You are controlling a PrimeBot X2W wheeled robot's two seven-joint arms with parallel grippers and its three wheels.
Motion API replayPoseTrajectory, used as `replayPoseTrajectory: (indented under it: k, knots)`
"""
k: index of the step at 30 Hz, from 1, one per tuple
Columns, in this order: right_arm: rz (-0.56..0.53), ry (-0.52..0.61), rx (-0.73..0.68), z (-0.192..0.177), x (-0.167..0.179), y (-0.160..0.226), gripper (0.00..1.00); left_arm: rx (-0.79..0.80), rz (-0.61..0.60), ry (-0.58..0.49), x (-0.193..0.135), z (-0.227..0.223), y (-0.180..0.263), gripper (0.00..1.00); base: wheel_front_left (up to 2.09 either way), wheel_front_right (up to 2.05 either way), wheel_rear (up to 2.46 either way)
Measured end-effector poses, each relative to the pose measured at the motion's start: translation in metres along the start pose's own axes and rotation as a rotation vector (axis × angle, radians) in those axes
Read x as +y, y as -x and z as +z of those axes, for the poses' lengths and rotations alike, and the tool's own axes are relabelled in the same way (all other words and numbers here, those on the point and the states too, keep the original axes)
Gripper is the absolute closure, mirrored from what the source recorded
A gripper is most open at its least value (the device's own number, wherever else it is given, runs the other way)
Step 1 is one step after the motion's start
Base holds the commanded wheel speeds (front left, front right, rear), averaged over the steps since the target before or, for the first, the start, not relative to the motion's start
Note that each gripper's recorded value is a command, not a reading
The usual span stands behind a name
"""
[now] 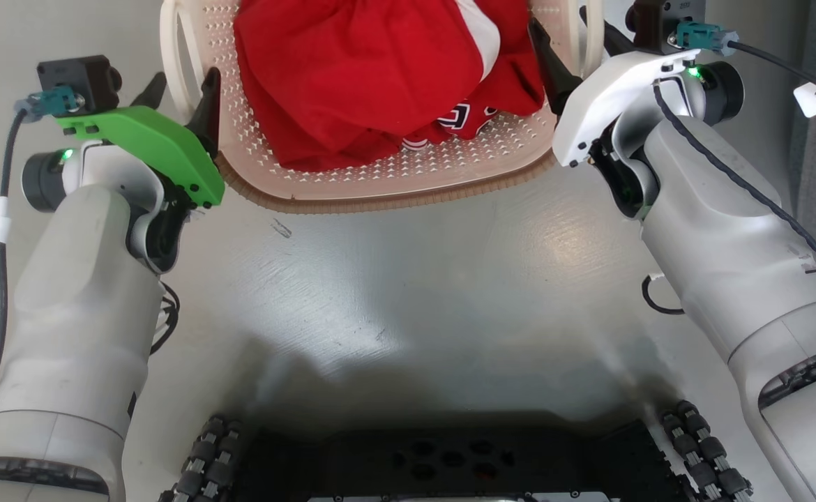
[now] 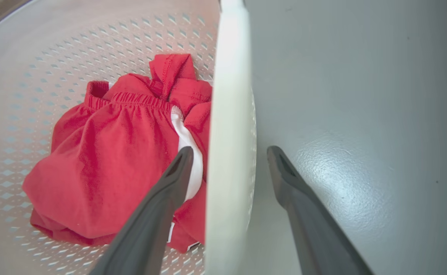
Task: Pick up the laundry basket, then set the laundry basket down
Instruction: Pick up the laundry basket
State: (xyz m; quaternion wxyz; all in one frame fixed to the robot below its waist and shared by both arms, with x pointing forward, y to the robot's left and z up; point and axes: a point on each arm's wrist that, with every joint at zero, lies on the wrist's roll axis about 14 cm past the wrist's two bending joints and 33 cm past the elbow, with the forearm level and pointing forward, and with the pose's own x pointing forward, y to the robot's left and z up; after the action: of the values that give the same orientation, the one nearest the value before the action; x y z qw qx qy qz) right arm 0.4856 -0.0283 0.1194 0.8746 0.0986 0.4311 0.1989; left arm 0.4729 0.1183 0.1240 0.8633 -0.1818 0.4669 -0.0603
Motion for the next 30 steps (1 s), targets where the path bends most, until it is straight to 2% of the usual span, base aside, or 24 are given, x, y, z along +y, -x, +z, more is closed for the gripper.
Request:
replayPoseTrajectory:
  k: [9,10,11,12,13,14,17,30]
  knots:
    - [0.013,-0.014,0.022,-0.006,0.002,-0.005,0.00,0.034,0.013,0.014,0.005,-0.011,0.000,0.00,0.00,0.00,0.00]
    - [0.013,-0.017,0.019,-0.005,0.002,-0.005,0.18,0.036,0.013,0.013,0.005,-0.011,-0.001,0.15,0.00,0.00,0.00]
    - [0.013,-0.018,0.020,-0.006,0.002,-0.005,0.57,0.037,0.012,0.012,0.005,-0.011,-0.002,0.58,0.00,0.00,0.00]
    - [0.014,-0.018,0.022,-0.006,0.002,-0.006,0.68,0.040,0.010,0.010,0.004,-0.012,-0.002,0.81,0.00,0.00,0.00]
    - [0.019,-0.017,0.023,-0.006,0.002,-0.006,0.89,0.043,0.009,0.008,0.004,-0.012,-0.002,1.00,0.00,0.00,0.00]
    - [0.020,-0.017,0.021,-0.006,0.002,-0.006,1.00,0.045,0.008,0.005,0.003,-0.013,-0.002,1.00,0.00,0.00,0.00]
    - [0.014,-0.029,0.015,-0.004,0.004,-0.008,1.00,0.039,-0.024,0.013,-0.008,-0.013,-0.005,1.00,0.00,0.00,0.00]
    - [0.010,-0.028,0.004,0.003,0.005,-0.002,1.00,0.010,-0.031,0.010,-0.014,-0.006,0.002,1.00,0.00,0.00,0.00]
